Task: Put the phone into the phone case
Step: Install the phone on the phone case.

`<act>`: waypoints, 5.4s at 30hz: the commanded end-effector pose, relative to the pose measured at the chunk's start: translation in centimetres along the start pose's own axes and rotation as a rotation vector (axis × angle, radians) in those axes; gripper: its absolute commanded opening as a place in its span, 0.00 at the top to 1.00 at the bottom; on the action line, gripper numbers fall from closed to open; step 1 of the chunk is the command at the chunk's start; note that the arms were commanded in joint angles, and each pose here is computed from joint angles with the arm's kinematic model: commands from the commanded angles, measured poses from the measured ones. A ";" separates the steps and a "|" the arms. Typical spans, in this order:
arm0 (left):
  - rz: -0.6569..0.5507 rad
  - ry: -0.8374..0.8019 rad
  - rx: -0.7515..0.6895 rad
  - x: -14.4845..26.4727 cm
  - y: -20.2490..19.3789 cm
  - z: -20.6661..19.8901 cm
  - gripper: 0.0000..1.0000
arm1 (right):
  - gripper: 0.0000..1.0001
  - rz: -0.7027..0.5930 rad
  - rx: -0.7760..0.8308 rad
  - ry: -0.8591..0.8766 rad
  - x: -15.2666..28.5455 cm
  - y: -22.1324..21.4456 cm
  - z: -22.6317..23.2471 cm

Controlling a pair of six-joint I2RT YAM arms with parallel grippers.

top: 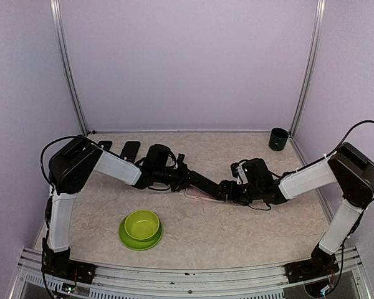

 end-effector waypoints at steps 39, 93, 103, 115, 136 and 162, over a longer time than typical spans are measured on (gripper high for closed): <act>0.017 0.132 0.135 -1.0 -7.2 5.6 1.00 | 0.15 0.048 -0.017 0.048 -0.7 -1.7 1.6; -0.172 -0.444 -0.238 3.3 -3.2 -9.0 1.00 | 0.06 0.087 -0.048 0.471 5.3 -0.2 3.3; -0.183 -0.456 -0.241 3.3 -3.2 -9.3 1.00 | 0.09 0.129 -0.069 0.539 5.2 -0.9 3.5; -0.168 -0.459 -0.227 2.5 -3.7 -9.2 1.00 | 0.19 0.147 -0.080 0.565 4.9 -1.4 3.8; -0.158 -0.432 -0.222 2.4 -4.0 -8.4 1.00 | 0.59 0.181 -0.034 0.626 5.9 -1.9 4.4; -0.195 -0.373 -0.207 3.1 -3.6 -7.4 1.00 | 0.29 0.074 -0.030 0.711 8.9 -0.9 5.5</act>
Point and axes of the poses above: each gripper's point midway between its finger pads, its own x axis back along the fingers, its own z axis along the line the jaws close on, y = z × x, the point moved 8 cm from there along x, back along the fingers, and after that the axes turned 14 degrees about -x, right-handed, at the moved point
